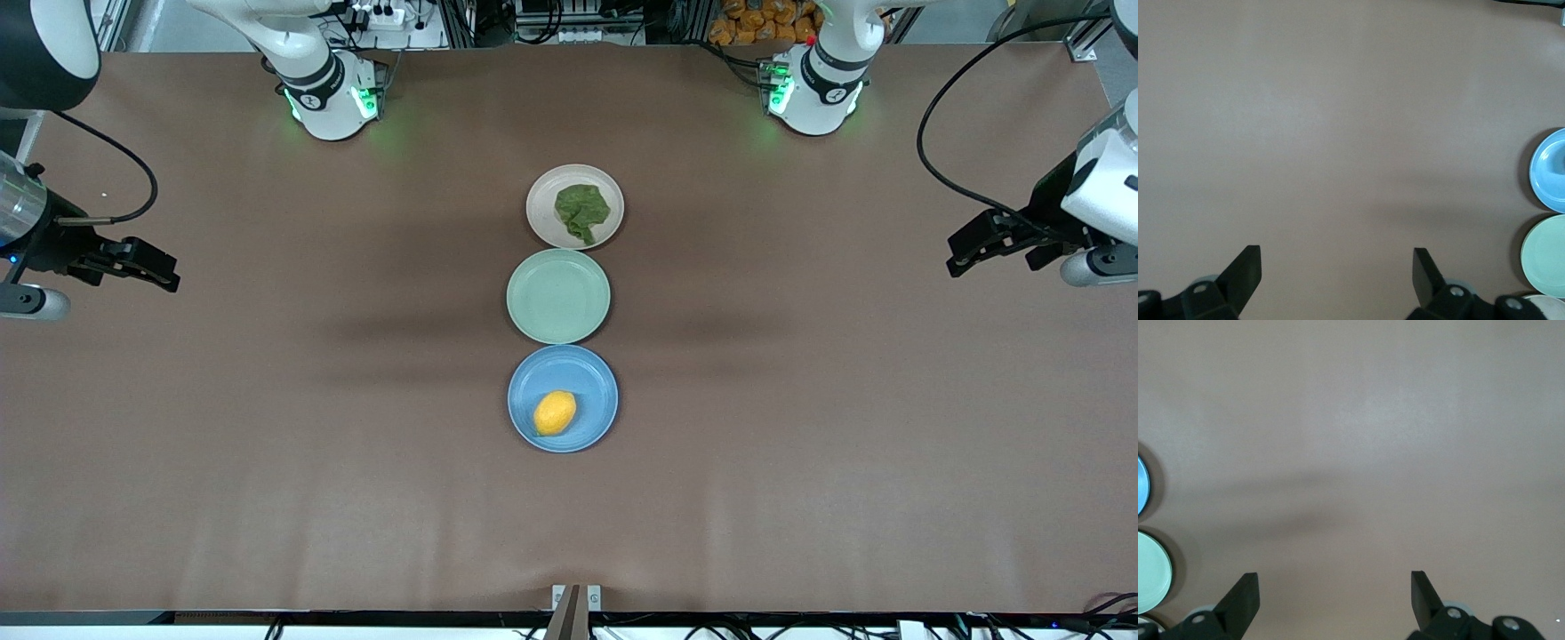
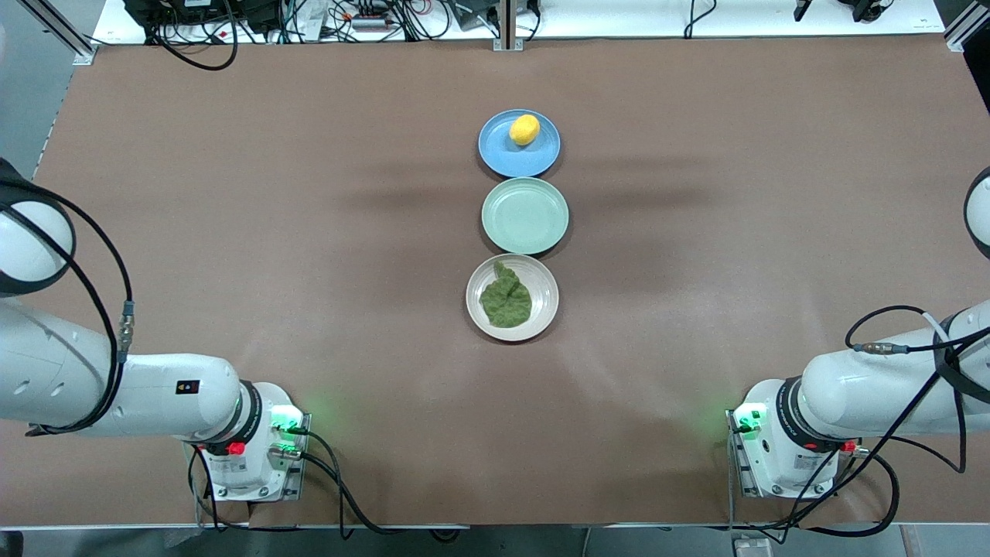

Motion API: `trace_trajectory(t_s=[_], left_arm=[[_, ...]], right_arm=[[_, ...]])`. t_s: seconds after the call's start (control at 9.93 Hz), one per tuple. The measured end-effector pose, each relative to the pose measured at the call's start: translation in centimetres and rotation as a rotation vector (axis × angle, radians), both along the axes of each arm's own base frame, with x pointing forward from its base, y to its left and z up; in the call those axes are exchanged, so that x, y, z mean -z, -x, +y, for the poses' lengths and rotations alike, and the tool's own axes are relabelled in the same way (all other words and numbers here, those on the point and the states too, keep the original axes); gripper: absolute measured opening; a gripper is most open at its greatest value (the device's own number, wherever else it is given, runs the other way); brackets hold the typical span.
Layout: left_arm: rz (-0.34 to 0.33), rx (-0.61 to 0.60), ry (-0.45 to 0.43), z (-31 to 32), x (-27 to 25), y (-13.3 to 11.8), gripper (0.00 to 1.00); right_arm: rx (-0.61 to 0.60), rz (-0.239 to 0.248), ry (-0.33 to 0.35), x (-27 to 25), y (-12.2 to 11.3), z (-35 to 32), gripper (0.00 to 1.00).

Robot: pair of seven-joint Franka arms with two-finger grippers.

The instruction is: Place lemon and lettuce in plates

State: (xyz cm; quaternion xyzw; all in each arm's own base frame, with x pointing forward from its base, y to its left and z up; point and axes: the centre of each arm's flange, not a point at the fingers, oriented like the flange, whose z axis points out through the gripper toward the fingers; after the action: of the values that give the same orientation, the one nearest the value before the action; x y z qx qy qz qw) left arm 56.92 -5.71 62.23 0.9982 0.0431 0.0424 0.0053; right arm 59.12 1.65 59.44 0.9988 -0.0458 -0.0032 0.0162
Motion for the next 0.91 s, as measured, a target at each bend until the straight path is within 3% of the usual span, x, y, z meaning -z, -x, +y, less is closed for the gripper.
trace_trajectory(t_s=[0.91], left_arm=[[0.043,0.020,-0.008,-0.2,-2.3,1.7,1.00]], right_arm=[[-0.041,-0.064,0.020,-3.0,-0.1,2.1,1.00]])
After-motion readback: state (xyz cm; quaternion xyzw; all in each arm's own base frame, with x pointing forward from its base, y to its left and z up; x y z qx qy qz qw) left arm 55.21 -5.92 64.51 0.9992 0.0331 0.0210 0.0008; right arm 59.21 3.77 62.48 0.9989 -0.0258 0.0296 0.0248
